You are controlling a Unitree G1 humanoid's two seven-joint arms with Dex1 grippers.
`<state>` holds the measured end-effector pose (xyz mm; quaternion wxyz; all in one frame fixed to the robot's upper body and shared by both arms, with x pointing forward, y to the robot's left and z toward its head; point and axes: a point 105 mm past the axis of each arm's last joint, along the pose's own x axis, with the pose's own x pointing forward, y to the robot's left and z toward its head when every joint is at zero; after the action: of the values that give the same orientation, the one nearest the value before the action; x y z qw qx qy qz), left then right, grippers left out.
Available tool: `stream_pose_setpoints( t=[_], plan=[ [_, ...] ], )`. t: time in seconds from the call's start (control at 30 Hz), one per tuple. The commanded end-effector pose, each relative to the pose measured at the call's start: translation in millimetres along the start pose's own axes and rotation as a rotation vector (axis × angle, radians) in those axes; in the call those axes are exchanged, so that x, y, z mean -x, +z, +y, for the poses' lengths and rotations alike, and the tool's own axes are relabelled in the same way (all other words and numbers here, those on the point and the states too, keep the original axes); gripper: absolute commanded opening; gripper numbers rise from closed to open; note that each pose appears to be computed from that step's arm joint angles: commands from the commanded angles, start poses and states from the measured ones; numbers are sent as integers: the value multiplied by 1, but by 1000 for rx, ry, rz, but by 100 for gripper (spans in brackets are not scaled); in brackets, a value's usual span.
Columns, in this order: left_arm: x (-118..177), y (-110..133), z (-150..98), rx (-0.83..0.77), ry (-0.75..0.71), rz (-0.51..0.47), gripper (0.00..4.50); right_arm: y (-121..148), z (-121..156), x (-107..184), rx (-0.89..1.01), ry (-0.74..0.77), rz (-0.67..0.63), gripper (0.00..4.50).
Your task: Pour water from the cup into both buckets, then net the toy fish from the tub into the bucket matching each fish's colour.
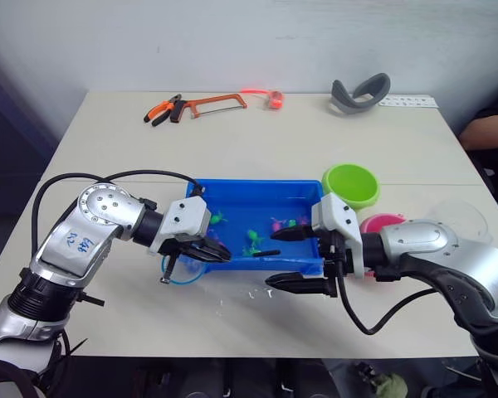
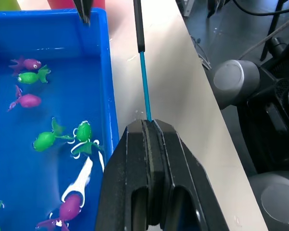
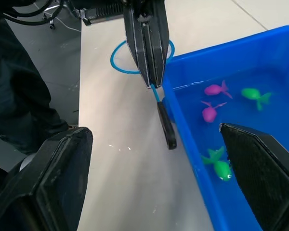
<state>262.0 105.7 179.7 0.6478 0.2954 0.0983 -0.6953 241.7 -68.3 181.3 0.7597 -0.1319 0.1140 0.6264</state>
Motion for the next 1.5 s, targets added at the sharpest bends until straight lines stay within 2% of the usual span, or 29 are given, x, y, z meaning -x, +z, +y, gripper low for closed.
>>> stream_pose_setpoints(
  t=[0.03, 0.17, 0.8, 0.9, 0.93, 0.97, 1.1, 1.13, 1.37, 1.43, 1.47, 1.5],
  plan=[
    [-2, 5, -6, -50, 0, 5, 4, 3, 3, -5, 13, -4, -9, 450],
    [-5, 1, -6, -68, -8, 43, 4, 0, 4, -10, 24, 6, -1, 450],
    [-16, 7, 9, -29, 29, 38, 4, 2, -1, -16, 20, 33, 23, 450],
    [-17, 7, 8, -30, 27, 40, 0, 3, -3, -16, 19, 26, 20, 367],
    [-17, 7, 8, -31, 27, 40, 0, 4, -3, -17, 18, 22, 18, 321],
    [-17, 7, 8, -32, 27, 40, 0, 4, -4, -17, 16, 19, 15, 250],
    [-18, 10, 9, -34, 33, 32, 0, 5, -5, -19, 11, 23, 15, 76],
    [-18, 11, 10, -34, 35, 28, 0, 5, -5, -19, 10, 23, 15, 15],
    [-15, 16, 6, 10, 26, -26, 0, 8, -6, -20, 18, 32, -3, 7],
    [-10, 22, 4, 14, 25, -90, 68, 11, -5, -17, 31, 37, -26, 0],
    [-6, 25, 3, 12, 31, -126, 77, 12, -5, -15, 40, 36, -37, 0],
    [0, 28, 5, 11, 55, -171, 129, 13, -6, -12, 42, 32, -40, 0]
  ],
)
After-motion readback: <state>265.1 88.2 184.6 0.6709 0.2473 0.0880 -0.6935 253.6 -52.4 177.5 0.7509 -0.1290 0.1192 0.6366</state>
